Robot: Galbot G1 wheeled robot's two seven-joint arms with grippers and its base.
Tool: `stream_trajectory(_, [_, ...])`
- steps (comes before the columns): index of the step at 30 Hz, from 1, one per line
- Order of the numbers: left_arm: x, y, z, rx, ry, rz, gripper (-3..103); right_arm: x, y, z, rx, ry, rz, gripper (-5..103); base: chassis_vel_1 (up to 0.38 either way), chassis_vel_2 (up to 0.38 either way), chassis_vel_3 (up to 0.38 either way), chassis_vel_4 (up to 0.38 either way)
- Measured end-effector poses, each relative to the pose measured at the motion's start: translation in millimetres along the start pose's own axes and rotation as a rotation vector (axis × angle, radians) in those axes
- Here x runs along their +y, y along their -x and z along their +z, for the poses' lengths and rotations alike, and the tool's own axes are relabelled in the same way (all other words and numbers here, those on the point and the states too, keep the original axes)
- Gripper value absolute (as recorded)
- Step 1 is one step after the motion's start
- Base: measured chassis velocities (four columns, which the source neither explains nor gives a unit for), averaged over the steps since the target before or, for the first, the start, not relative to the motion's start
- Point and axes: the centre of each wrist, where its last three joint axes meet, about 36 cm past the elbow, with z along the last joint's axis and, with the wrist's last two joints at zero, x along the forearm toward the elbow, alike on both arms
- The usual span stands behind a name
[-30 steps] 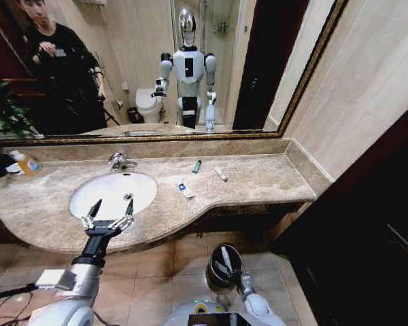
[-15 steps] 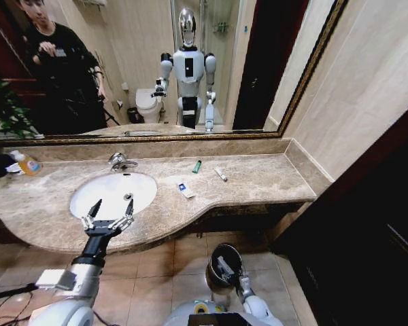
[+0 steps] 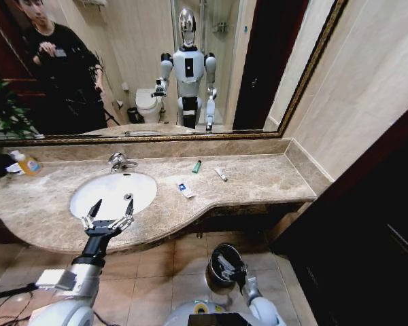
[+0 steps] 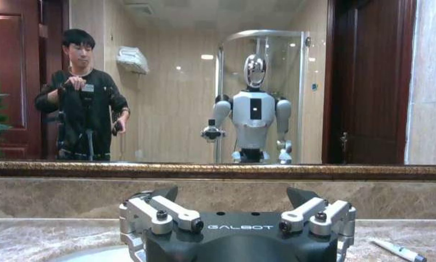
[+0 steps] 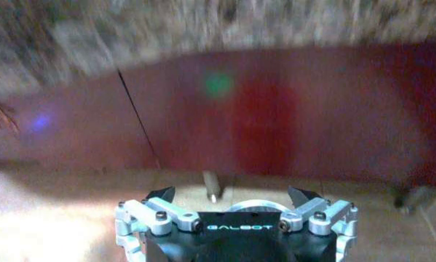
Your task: Pick up the trash from the sink and place it in the trash bin.
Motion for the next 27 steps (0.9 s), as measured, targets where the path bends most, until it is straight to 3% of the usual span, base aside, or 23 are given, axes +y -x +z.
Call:
stream_trajectory(7, [0.0, 0.0, 0.0, 0.000, 0.000, 0.000, 100, 1.4, -43.4, -36.6, -0.117, -0.010, -0.036, 100, 0.000, 0.000, 0.000, 0.000])
stream_trajectory(15, [0.0, 0.0, 0.0, 0.000, 0.000, 0.000, 100, 16.3, -77.8, -115.0, -0.297, -0.022, -0.065, 100, 0.000, 0.000, 0.000, 0.000])
stream_trajectory(20, [0.0, 0.0, 0.0, 0.000, 0.000, 0.000, 100, 23.6, -74.4, -153.4, -0.346, -0.045, -0.095, 100, 0.000, 0.000, 0.000, 0.000])
stream_trajectory(27, [0.0, 0.0, 0.0, 0.000, 0.000, 0.000, 100, 28.1, -38.5, -202.9, -0.355, -0.146, -0.189, 100, 0.000, 0.000, 0.000, 0.000])
